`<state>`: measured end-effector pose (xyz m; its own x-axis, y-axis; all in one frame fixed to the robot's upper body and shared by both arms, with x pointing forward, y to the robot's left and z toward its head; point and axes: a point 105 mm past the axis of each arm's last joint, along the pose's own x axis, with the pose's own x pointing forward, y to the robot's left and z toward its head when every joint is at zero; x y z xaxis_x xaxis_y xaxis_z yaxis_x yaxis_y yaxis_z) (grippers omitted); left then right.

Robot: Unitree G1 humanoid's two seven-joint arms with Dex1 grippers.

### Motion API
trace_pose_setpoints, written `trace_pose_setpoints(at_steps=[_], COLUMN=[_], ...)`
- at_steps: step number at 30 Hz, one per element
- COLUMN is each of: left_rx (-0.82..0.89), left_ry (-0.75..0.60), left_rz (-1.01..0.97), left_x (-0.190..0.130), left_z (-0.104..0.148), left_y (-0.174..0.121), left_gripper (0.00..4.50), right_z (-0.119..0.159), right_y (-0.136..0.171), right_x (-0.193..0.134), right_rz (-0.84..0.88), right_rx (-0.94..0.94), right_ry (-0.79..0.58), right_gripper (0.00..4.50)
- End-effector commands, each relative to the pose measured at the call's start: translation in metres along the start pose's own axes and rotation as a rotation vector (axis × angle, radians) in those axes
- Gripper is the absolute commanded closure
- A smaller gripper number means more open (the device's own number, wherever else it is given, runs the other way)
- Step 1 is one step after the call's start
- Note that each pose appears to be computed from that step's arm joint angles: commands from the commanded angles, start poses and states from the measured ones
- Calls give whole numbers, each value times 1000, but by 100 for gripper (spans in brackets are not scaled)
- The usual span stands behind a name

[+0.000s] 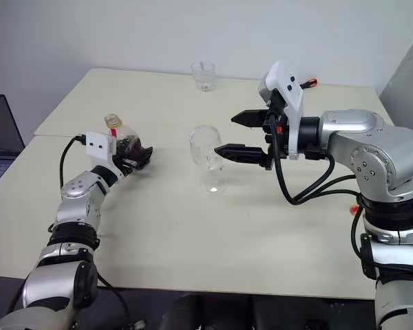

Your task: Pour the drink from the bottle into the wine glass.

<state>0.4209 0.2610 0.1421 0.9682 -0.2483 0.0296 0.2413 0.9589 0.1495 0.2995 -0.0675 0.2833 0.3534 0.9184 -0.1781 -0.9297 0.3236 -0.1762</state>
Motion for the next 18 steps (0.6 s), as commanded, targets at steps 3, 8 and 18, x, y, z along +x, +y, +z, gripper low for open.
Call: trace_pose_setpoints(at_steps=[3, 8, 18], left_rx=[25, 52, 412], left_ry=[-53, -77, -228], left_rz=[6, -29, -236], left_x=[2, 7, 36], left_z=[17, 35, 129], left_y=[6, 4, -39], left_gripper=[241, 353, 365], right_z=[15, 1, -36], right_y=[2, 5, 18], right_x=[-9, -23, -56], right_rz=[-35, -66, -248], right_rx=[-37, -29, -2], right_ry=[-50, -13, -56], right_gripper=[0, 0, 0])
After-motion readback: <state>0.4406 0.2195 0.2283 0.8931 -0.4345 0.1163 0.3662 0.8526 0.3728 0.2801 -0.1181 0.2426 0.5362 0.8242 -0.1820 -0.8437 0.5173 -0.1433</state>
